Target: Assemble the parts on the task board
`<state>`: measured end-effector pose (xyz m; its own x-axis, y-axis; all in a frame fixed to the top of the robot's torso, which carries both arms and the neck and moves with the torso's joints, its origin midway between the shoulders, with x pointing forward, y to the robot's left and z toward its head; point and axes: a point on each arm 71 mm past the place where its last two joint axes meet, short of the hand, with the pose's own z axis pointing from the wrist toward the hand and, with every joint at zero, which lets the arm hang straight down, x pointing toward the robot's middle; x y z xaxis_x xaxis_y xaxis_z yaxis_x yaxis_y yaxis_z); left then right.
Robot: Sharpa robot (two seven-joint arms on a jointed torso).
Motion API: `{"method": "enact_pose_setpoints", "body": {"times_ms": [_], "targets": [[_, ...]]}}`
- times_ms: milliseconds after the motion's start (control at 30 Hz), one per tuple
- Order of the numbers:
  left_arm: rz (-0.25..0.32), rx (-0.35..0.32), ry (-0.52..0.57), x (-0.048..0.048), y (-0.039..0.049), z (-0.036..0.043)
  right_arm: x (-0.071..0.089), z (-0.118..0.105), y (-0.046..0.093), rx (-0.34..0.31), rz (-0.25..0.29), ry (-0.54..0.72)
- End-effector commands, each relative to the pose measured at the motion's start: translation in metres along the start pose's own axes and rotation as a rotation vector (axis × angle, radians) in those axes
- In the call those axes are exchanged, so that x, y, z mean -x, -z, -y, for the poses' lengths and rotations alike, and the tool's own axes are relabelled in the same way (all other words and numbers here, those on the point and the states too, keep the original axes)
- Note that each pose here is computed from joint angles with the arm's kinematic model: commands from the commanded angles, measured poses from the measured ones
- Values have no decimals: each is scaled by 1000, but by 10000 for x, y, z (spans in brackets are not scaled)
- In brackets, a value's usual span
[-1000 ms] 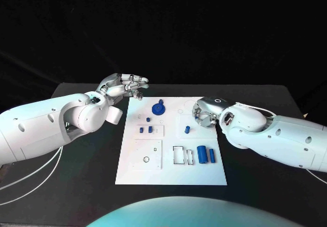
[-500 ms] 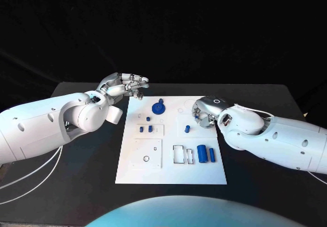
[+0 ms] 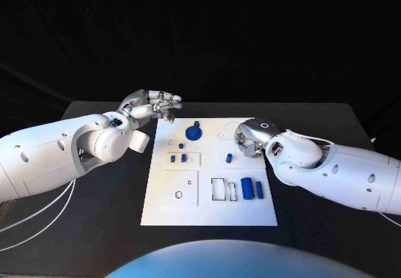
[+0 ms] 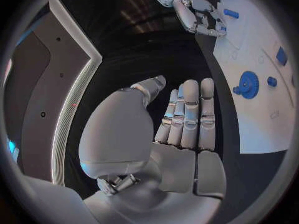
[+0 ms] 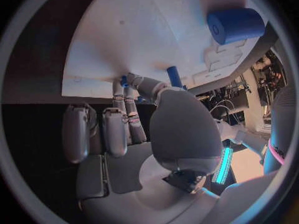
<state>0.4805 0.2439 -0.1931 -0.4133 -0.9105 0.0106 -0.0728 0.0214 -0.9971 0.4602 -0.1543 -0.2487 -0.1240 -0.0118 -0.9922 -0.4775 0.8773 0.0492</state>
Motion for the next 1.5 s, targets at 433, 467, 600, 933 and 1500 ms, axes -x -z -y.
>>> {"method": "enact_pose_setpoints", "body": {"times_ms": [433,467,600,933,1500], "targets": [[-17,-5,-7,-21,-11,8,36,-19,77,0,55,-15],[-17,-5,-7,-21,-11,8,46,-18,79,0,58,-17],[-16,-3,-7,-17,-12,6,104,-12,92,3,70,-27],[-12,-2,-8,-1,-14,2,285,2,176,10,91,-73],[-19,-6,-1,-56,-66,-4,436,-882,288,238,116,-204]]}}
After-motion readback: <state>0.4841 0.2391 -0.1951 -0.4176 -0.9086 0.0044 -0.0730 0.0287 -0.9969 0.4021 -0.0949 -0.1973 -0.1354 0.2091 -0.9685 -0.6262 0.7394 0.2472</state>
